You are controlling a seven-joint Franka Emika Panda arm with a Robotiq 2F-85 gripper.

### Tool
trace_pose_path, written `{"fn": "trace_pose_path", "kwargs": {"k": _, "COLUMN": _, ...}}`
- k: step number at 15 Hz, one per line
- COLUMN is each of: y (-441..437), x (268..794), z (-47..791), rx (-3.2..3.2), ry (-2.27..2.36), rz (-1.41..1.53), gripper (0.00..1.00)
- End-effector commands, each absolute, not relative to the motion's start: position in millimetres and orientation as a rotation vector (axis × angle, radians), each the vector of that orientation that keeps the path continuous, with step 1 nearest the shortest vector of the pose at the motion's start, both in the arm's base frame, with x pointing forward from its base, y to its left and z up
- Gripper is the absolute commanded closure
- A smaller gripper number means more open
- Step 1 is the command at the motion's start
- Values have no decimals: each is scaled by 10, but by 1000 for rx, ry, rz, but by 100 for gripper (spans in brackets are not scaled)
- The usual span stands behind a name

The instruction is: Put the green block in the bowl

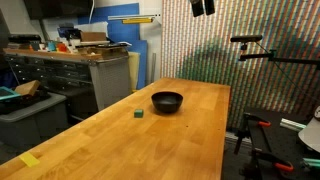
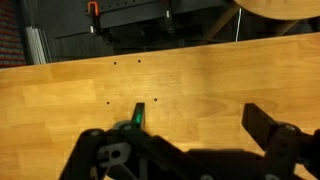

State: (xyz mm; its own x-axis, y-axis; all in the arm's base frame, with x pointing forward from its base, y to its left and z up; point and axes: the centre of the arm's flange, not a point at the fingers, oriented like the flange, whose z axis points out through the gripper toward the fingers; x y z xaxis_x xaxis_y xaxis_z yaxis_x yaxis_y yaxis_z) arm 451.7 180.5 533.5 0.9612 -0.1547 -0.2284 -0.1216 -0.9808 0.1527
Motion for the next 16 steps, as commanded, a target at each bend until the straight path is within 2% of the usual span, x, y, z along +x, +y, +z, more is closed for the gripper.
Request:
{"fn": "trace_pose_path", "kwargs": {"k": 1, "y": 1807, "x": 4520, "z": 5344, "rx": 2976, "ry": -211, "rz": -359, "gripper": 0}}
{"fn": "trace_pose_path", "kwargs": {"k": 16, "y": 1806, "x": 4596, "z": 5292, "rx": 2991, "ry": -212, "rz": -349, "gripper": 0}}
